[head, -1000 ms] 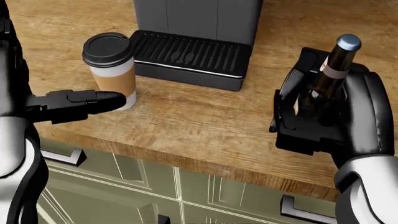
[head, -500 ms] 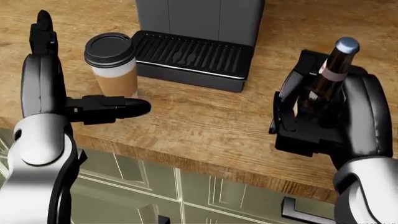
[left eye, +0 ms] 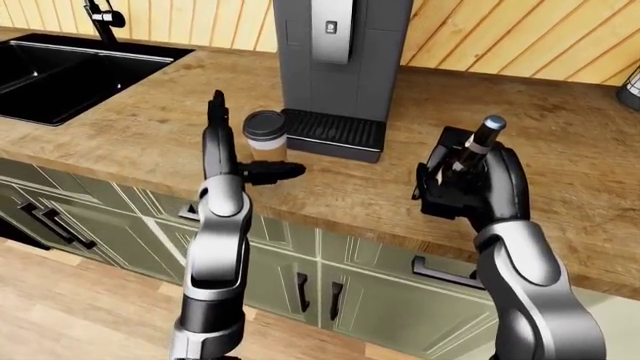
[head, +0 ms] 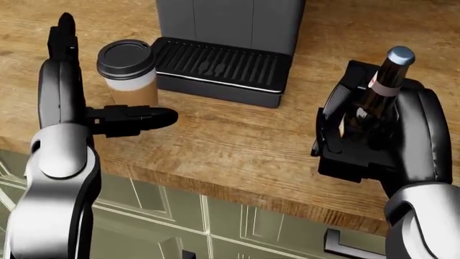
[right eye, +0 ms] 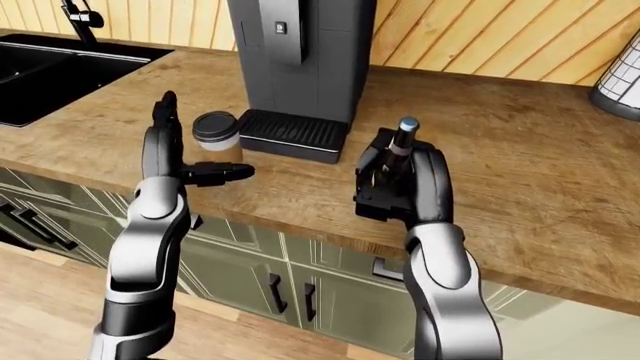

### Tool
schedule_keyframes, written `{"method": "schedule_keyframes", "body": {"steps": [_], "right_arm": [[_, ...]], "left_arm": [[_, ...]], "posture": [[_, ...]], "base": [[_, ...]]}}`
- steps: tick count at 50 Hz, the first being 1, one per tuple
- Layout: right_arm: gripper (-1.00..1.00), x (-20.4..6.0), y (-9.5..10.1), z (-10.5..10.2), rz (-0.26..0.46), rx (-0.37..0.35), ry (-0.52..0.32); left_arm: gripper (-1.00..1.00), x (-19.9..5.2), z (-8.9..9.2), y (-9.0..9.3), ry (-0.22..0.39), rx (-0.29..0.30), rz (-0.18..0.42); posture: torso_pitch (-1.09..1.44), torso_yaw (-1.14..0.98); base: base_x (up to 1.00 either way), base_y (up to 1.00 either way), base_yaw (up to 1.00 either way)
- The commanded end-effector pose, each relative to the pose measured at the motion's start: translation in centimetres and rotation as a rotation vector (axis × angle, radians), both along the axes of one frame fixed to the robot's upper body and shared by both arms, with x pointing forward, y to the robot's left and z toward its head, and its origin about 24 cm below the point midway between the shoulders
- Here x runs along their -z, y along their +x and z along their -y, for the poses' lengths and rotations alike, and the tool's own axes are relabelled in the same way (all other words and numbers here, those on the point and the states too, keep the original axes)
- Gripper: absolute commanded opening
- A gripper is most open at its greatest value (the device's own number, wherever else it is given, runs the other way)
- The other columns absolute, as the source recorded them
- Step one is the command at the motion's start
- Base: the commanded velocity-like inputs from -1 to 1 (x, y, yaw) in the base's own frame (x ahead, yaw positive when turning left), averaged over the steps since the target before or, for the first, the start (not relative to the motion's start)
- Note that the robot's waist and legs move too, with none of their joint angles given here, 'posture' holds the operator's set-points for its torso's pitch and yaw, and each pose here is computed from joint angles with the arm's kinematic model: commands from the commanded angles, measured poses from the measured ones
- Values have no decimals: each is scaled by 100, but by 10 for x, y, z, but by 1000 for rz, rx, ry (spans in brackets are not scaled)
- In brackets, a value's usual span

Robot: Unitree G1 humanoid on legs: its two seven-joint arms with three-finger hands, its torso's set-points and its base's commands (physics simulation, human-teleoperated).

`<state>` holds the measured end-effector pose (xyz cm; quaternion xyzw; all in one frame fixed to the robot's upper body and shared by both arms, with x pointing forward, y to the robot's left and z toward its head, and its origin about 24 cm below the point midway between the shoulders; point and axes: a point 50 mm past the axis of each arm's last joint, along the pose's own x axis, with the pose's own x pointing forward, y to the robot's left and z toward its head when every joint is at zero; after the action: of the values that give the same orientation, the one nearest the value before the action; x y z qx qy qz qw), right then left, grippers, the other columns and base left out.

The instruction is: Move the drinks to the dining counter.

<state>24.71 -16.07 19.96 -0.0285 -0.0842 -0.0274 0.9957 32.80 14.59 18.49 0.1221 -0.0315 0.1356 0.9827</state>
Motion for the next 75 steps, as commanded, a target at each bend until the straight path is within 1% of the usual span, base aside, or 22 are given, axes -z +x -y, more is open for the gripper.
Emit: {"method": "schedule_keyframes", "body": {"steps": [1,3,12,16,20,25,29,30,31,32,38,43,48,50,55,63,64,65,68,71,72,75], "right_arm": [[-100,-24,-8,-2,154,-5,-5],[-100,-23,-8,-2,153,-6,-5],[-100,-22,-8,-2,151,-6,-2],[-100,-22,-8,-1,151,-4,-2],[-100,-21,-8,-2,150,-6,-2],[-100,-22,-8,-2,151,-5,-2],[-100,-21,-8,-2,149,-5,-2],[-100,-21,-8,-2,148,-5,-2],[-100,-20,-7,-1,148,-5,-2],[-100,-20,-8,-1,148,-5,-2],[-100,-20,-7,-1,146,-4,-2],[-100,-19,-7,0,146,-3,-1],[-100,-19,-8,0,148,-3,-2],[-100,-21,-9,1,150,-2,-3],[-100,-24,-10,1,158,-3,-5],[-100,-30,-15,0,170,-5,-9],[-100,-31,-15,0,170,-1,-8],[-100,-30,-13,3,162,21,-8],[-100,-30,-12,3,152,32,-7],[-100,-31,-12,1,153,34,-5],[-100,-32,-12,2,150,45,-3],[-100,-32,-11,0,146,43,-5]], "left_arm": [[73,-20,2,-1,9,5,95],[67,-21,3,-1,11,9,95],[55,-15,4,4,6,9,84],[55,-8,4,10,3,3,72],[55,-7,3,14,0,-3,68],[51,-3,2,20,-4,-10,59],[45,-2,3,21,-8,-9,56],[34,-2,3,22,-10,-10,56],[13,-2,3,23,-11,-10,56],[1,-2,4,22,-12,-10,57],[-3,-3,5,23,-13,-9,58],[-21,-4,0,23,-19,-20,64],[-65,-11,-7,18,-21,-34,77],[-100,-15,-11,15,-30,-40,84],[-100,-27,-21,6,-42,-54,100],[-100,-52,-41,-23,-60,-59,133],[-100,-55,-44,-28,-71,-55,140],[-100,-57,-48,-33,-85,-54,144],[-100,-60,-58,-41,-91,-65,153],[-100,-62,-62,-46,-93,-71,161],[-100,-62,-61,-48,-92,-70,164],[-100,-65,-61,-52,-87,-55,161]], "posture": [[0,0],[0,0],[0,0],[0,0],[0,0],[0,0],[0,0],[0,0],[0,0],[0,0],[0,0],[0,0],[0,0],[0,0],[0,0],[0,0],[0,0],[0,0],[0,0],[0,0],[0,0],[0,0]], "base": [[0,0,0],[0,0,0],[0,0,0],[0,0,0],[0,0,0],[0,0,0],[0,0,0],[0,0,0],[0,0,0],[0,0,0],[0,0,0],[0,0,0],[0,0,0],[0,0,0],[0,0,0],[0,0,0],[0,0,0],[0,0,0],[-23,5,0],[-59,43,0],[-63,59,0],[-71,87,0]]}}
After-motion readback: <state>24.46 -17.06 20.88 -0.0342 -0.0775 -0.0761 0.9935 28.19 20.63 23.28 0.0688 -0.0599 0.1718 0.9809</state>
